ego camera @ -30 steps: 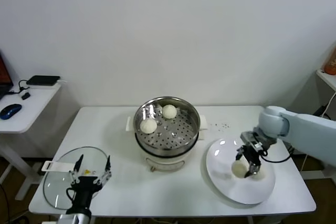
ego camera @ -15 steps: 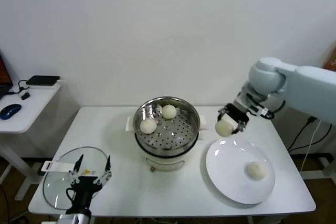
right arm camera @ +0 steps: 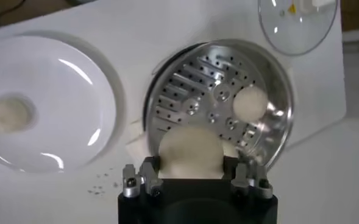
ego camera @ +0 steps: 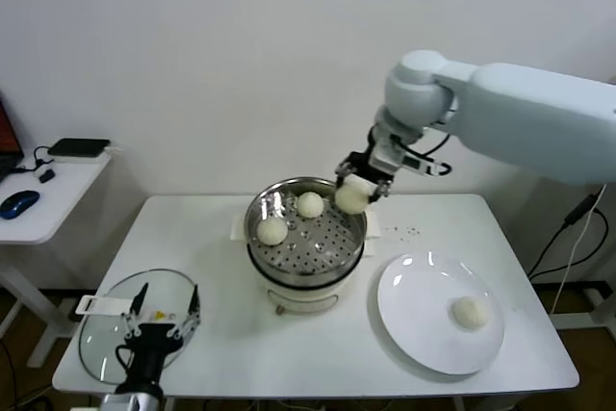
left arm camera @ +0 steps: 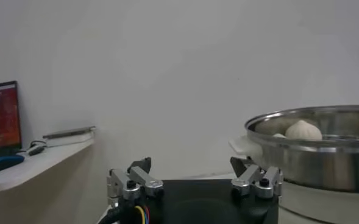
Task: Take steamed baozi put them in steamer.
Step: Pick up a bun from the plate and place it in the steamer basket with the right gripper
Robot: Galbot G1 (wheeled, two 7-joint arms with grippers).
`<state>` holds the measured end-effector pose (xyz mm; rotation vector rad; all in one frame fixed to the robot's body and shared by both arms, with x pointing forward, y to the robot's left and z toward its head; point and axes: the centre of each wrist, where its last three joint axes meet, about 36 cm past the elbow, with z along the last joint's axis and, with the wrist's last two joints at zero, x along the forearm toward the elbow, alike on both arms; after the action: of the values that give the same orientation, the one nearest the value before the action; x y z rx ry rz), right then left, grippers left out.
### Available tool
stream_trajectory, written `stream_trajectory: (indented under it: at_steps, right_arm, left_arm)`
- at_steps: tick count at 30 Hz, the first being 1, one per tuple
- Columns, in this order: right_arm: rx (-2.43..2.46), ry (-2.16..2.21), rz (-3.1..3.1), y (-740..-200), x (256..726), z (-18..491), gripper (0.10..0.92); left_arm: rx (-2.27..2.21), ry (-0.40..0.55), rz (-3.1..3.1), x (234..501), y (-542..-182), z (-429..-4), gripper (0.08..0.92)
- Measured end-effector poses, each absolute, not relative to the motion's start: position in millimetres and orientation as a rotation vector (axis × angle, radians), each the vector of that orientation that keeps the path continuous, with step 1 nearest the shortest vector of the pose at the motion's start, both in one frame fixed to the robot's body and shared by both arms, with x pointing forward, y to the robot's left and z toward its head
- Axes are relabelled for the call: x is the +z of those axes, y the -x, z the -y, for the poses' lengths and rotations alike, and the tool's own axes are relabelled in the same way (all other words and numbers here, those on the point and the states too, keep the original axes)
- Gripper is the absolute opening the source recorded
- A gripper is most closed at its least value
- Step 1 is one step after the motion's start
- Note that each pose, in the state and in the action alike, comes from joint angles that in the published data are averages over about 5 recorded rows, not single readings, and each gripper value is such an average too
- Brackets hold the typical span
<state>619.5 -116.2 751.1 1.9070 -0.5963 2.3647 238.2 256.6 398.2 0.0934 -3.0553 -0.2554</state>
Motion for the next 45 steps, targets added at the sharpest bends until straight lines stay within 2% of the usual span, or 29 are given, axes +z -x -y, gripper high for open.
stream_trajectory:
  at_steps: [8,15,28,45]
  right_arm:
    - [2.418,-1.979,0.452,-628,720,58,0.653]
    - [2.399,-2.035,0.383,-635,683,30,0.645]
    - [2.332,-2.108,0.329,-636,633,17,0.645]
    - [2.281,-2.147,0.3,-633,606,13,0.646]
  left_arm:
    - [-0.262,-0.091,3.059,400,-243,-254,0.823]
    - [-0.268,-0.097,3.052,398,-243,-255,0.823]
    - [-0.266,-0.1,3.048,395,-244,-256,0.823]
    - [-0.262,-0.1,3.047,392,-245,-255,0.823]
